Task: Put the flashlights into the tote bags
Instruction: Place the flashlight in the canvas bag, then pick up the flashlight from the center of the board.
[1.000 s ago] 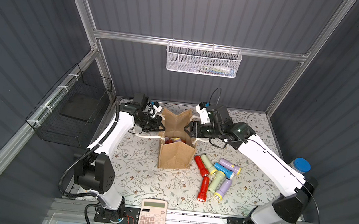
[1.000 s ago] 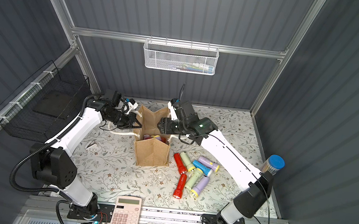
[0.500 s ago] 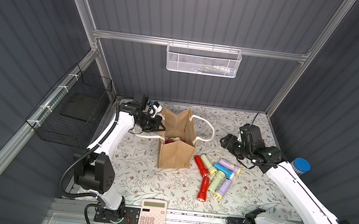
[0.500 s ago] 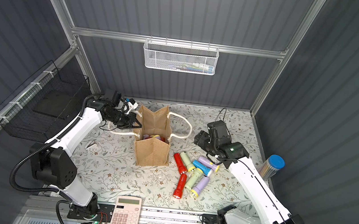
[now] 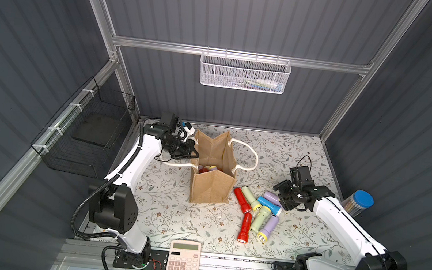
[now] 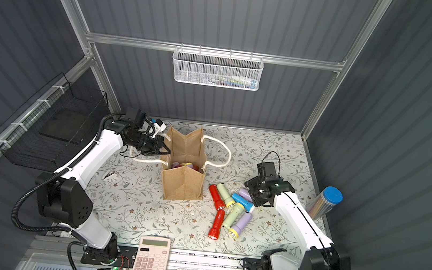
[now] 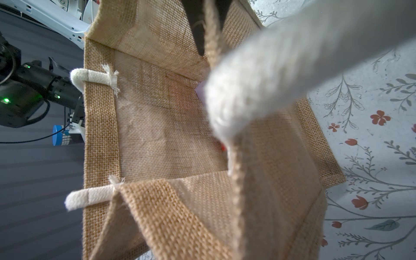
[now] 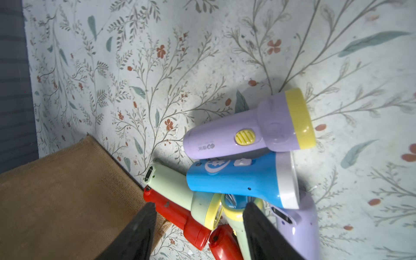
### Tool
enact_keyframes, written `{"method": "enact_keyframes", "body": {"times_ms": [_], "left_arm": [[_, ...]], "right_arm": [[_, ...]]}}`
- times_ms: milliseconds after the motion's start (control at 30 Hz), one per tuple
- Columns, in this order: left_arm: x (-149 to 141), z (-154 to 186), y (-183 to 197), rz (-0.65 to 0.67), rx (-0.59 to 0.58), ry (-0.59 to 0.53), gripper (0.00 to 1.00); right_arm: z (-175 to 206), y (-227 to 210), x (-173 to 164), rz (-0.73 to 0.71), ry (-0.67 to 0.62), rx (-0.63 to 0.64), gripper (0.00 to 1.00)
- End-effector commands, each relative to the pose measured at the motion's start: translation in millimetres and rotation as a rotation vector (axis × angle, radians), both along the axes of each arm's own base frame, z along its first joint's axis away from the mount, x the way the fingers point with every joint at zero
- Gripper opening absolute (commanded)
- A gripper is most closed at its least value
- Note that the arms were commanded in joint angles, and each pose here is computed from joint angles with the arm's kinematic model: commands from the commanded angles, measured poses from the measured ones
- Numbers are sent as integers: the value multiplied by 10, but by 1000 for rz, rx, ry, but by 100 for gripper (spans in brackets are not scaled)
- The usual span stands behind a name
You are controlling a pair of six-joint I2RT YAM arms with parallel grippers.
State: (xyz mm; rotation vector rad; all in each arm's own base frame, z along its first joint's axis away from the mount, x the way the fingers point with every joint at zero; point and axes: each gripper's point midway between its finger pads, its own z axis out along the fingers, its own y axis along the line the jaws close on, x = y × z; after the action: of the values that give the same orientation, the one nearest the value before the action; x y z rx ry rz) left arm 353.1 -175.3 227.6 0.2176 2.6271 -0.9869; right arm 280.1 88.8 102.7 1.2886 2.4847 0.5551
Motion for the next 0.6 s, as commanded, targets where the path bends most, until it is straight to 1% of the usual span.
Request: {"method": "enact_keyframes", "body": {"times_ms": [0,200,367,567], "left_arm": [[-20,155,-26,-22,-25,-57,0],[-7,114,-17,-23,-14,-49,0],[7,70,-18,-26,-8,-39,0],[12,28,-13,-29,0,-27,0]], "right_arm": [[-139,25,16,-66,48,42,64],[-297,18,109,-103,88,36,62],[-460,42,127,-122,148,39,60],[-604,70,294,-143,140,55,57]]}}
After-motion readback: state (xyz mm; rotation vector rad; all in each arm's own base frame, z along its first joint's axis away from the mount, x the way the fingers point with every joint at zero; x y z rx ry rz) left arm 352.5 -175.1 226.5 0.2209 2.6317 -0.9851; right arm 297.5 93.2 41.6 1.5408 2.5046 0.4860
